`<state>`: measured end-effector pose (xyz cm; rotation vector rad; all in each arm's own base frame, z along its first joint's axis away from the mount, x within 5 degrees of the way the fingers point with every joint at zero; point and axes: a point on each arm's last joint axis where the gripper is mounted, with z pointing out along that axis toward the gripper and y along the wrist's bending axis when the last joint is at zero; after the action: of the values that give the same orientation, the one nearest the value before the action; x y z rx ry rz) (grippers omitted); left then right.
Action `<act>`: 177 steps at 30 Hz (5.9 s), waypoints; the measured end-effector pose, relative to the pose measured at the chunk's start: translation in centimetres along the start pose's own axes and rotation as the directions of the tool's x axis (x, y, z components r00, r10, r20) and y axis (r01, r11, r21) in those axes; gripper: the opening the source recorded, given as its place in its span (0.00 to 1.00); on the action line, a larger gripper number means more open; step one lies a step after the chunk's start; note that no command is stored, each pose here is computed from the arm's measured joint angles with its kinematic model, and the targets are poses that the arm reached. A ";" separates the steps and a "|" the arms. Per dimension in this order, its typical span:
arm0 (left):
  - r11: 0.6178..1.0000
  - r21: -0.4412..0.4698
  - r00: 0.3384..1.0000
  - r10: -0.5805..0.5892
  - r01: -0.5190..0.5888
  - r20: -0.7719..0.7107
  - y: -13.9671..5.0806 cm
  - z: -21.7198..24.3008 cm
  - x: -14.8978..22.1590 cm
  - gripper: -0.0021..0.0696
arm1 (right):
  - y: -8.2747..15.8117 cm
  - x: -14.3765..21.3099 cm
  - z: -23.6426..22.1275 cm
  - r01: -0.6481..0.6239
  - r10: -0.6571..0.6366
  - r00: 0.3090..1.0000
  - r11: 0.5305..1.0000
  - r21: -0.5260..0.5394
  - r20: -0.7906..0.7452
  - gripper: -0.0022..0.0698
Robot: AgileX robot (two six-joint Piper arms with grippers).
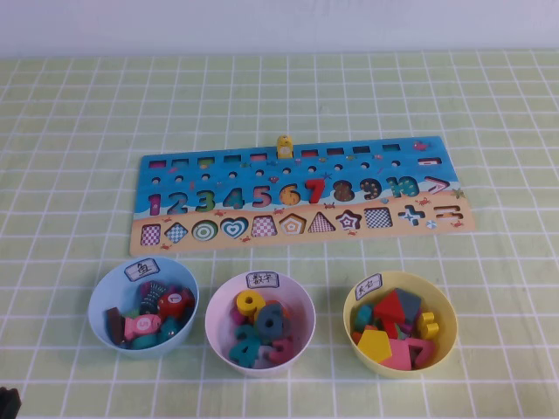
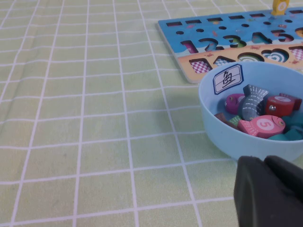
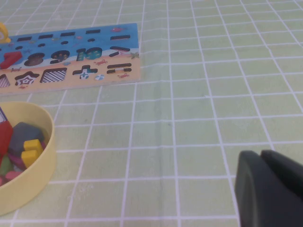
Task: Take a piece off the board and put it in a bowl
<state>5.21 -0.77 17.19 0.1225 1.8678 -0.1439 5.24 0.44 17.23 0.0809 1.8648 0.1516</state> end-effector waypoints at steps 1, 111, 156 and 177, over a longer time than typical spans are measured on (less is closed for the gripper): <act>1.000 0.000 1.000 0.000 0.000 0.000 0.0 0.0 0.0 0.02 | 0.0 0.0 0.0 0.000 0.000 1.000 1.000 0.000 0.000 0.01; 0.951 0.224 0.808 0.299 -0.211 -0.508 -4.0 13.1 -25.2 0.02 | 0.0 0.0 0.0 0.000 0.000 1.000 1.000 0.000 0.000 0.01; 0.910 0.228 0.814 0.413 -0.347 -0.409 -22.5 36.7 -23.6 0.77 | 0.0 0.0 0.0 0.000 0.000 1.000 1.000 0.000 0.000 0.01; 0.941 0.197 0.822 0.335 -0.274 -0.460 -21.1 41.3 -19.0 0.74 | 0.0 0.0 0.0 0.002 -0.002 1.000 1.000 0.001 0.000 0.01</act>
<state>46.42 -28.43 23.96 0.5910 2.3144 -0.0008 5.24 0.43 17.23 0.0796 1.8649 0.1495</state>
